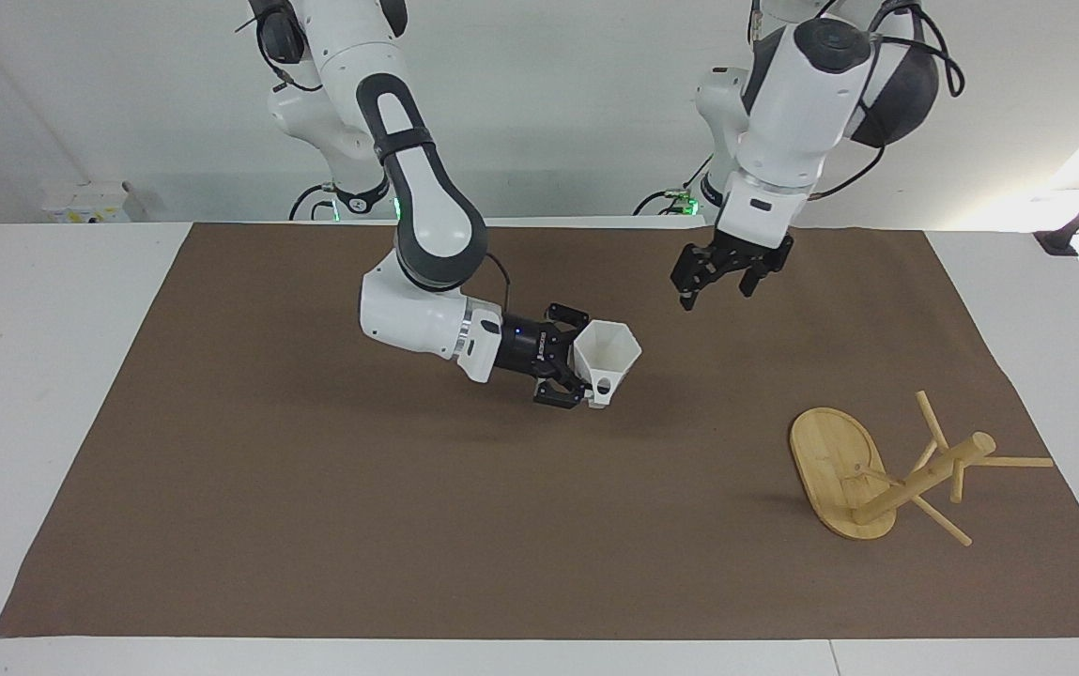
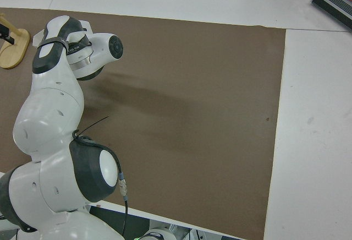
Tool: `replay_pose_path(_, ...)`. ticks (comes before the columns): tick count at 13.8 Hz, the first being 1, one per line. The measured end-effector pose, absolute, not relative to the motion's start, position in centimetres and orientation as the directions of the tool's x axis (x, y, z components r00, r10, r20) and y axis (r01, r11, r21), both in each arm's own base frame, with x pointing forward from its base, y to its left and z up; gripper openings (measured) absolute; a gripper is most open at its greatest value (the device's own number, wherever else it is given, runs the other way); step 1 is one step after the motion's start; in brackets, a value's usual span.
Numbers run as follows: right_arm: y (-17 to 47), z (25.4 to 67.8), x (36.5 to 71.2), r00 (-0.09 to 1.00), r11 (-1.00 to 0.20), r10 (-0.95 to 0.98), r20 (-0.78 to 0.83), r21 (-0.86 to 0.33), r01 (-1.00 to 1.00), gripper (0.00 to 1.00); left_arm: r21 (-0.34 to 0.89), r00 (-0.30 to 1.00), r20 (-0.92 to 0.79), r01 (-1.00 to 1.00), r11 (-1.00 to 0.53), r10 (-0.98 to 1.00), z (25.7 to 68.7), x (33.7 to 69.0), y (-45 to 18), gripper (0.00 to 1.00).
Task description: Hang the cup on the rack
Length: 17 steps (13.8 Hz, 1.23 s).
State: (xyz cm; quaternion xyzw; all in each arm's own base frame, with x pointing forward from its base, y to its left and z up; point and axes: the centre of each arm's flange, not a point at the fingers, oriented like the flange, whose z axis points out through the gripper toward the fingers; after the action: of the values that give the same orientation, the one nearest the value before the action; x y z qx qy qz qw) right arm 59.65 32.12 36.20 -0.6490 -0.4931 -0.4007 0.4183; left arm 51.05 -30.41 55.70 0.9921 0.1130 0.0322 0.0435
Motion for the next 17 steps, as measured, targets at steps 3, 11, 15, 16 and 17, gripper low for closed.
replay_pose_path(3,31.3,36.0,60.0,0.199,-0.175,0.306,0.931,-0.151,0.973,0.78,0.104,0.972,0.060,0.222,-0.969,0.229,54.6,52.5,-32.7,1.00)
replay_pose_path(11,31.2,35.8,59.9,0.202,-0.176,0.308,0.930,-0.153,0.972,0.78,0.125,0.971,0.069,0.219,-0.968,0.228,53.4,53.5,-36.2,1.00)
replay_pose_path(15,31.2,35.8,59.9,0.202,-0.176,0.308,0.930,-0.153,0.972,0.78,0.130,0.969,0.052,0.235,-0.963,0.243,52.6,53.2,-37.6,0.86)
replay_pose_path(16,31.2,35.8,59.9,0.202,-0.176,0.308,0.930,-0.153,0.972,0.78,0.133,0.968,0.045,0.238,-0.962,0.246,52.5,53.2,-37.7,0.74)
replay_pose_path(17,31.2,35.8,59.9,0.202,-0.176,0.308,0.930,-0.153,0.972,0.78,0.136,0.968,0.043,0.240,-0.961,0.248,52.4,53.3,-37.8,0.63)
